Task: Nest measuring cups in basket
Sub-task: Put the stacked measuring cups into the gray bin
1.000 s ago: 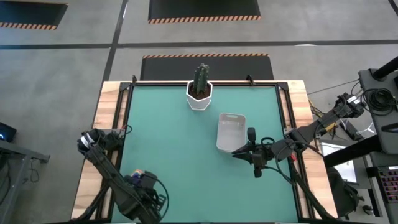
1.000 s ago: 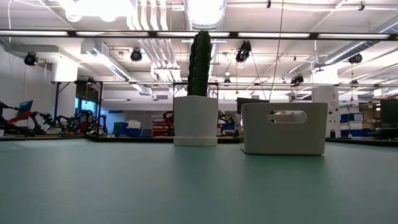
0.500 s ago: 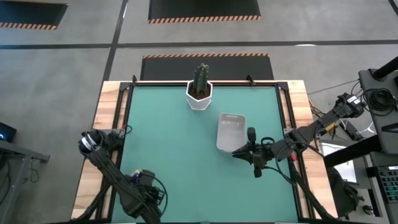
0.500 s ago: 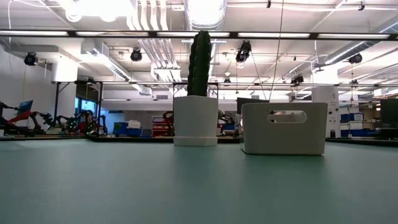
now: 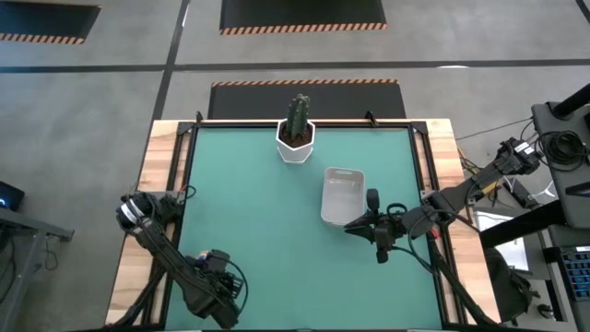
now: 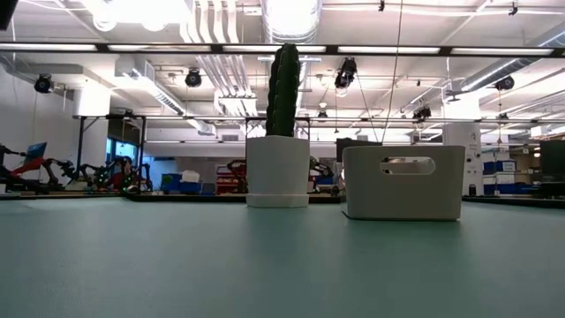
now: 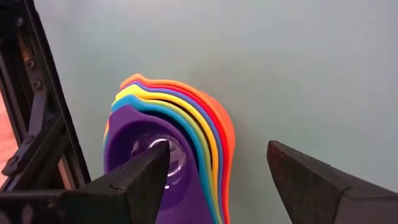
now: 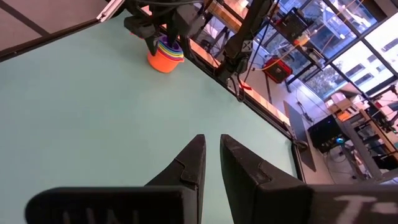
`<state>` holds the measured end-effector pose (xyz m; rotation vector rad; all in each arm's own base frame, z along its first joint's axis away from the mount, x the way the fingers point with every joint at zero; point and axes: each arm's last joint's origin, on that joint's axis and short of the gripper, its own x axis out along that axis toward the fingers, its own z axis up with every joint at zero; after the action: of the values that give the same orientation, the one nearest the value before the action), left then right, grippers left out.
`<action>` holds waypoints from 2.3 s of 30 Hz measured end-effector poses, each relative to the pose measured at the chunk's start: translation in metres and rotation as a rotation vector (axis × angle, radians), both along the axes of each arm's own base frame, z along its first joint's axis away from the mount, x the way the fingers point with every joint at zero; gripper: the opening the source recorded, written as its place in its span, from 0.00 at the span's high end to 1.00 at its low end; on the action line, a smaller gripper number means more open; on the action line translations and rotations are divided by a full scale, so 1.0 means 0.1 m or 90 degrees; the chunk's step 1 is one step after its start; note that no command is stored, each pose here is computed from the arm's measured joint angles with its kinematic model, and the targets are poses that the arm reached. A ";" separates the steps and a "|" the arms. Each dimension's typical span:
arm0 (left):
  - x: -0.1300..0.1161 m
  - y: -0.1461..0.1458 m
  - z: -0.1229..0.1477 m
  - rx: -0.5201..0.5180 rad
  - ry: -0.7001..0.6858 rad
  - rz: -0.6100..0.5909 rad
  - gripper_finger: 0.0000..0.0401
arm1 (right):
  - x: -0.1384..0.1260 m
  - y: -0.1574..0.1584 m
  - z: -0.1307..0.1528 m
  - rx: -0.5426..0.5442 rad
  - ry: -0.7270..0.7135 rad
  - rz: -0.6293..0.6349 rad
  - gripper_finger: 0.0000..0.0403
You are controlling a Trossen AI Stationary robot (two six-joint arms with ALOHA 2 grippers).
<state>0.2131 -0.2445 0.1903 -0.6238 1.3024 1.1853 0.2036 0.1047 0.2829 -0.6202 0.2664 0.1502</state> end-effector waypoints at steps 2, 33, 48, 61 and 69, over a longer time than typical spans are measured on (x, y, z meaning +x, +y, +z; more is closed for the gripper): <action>-0.01 0.01 -0.04 0.001 0.001 0.000 0.38 | 0.00 0.00 0.00 0.000 0.000 0.000 0.91; -0.05 -0.05 -0.11 0.052 -0.067 -0.119 0.80 | -0.01 0.00 -0.02 0.010 0.011 -0.005 0.91; 0.12 -0.01 0.01 0.122 -0.131 -0.243 0.81 | 0.00 0.00 -0.02 0.009 0.010 -0.005 0.91; 0.55 0.10 0.48 0.235 -0.153 -0.487 0.81 | -0.03 -0.03 -0.02 -0.008 0.016 -0.038 0.91; 1.04 0.48 0.82 0.355 -0.071 -0.661 0.81 | -0.28 -0.17 0.09 0.058 0.035 -0.047 0.90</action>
<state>0.3169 -0.1967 0.2722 0.3823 0.9113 0.5613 0.1759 0.0881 0.2919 -0.5159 0.3325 0.1082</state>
